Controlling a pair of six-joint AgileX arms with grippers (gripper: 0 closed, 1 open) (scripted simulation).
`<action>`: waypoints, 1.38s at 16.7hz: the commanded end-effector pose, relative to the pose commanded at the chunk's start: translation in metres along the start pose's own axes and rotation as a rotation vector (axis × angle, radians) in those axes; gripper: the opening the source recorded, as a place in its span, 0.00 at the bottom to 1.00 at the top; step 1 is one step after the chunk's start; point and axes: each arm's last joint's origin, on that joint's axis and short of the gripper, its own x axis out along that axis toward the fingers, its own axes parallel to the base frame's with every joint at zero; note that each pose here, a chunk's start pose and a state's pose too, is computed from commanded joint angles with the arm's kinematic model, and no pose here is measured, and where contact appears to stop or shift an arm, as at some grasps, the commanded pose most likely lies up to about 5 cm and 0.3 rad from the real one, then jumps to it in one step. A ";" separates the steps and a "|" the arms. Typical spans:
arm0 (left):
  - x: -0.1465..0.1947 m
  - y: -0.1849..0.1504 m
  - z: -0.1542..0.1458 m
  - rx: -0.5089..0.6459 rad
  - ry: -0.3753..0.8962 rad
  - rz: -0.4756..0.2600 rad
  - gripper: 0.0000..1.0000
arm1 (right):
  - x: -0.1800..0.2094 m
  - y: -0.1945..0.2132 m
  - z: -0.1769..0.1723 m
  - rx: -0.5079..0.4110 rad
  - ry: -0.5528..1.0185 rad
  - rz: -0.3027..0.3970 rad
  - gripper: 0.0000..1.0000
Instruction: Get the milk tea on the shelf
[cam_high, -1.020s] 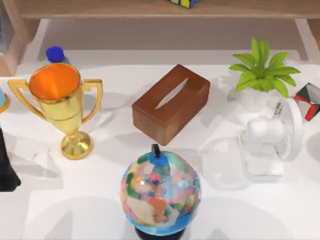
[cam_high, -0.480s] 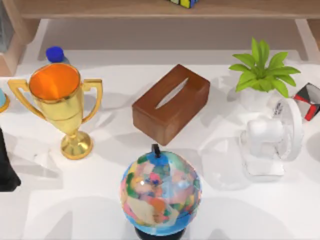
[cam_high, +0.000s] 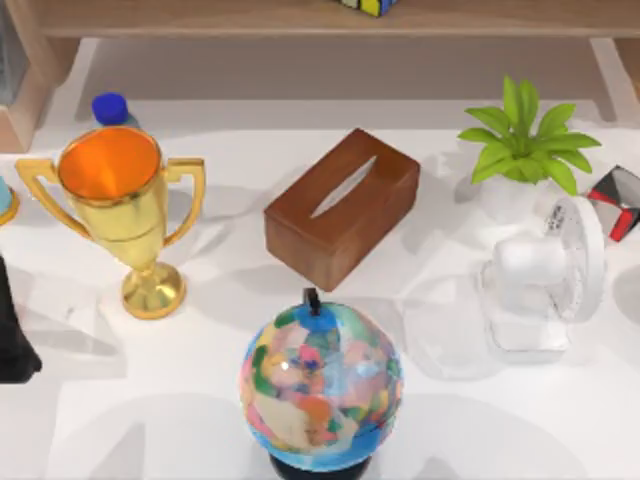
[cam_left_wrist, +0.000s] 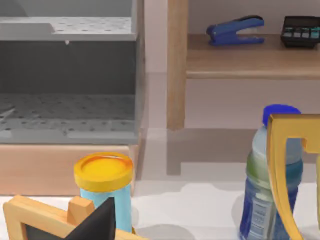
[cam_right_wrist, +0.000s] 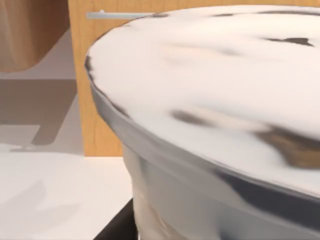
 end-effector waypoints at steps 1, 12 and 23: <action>0.000 0.000 0.000 0.000 0.000 0.000 1.00 | 0.000 0.000 0.000 0.000 0.000 0.000 0.00; 0.000 0.000 0.000 0.000 0.000 0.000 1.00 | 0.033 0.043 0.037 -0.004 -0.128 0.061 0.00; 0.000 0.000 0.000 0.000 0.000 0.000 1.00 | 0.114 0.206 0.138 0.159 -0.243 0.152 0.00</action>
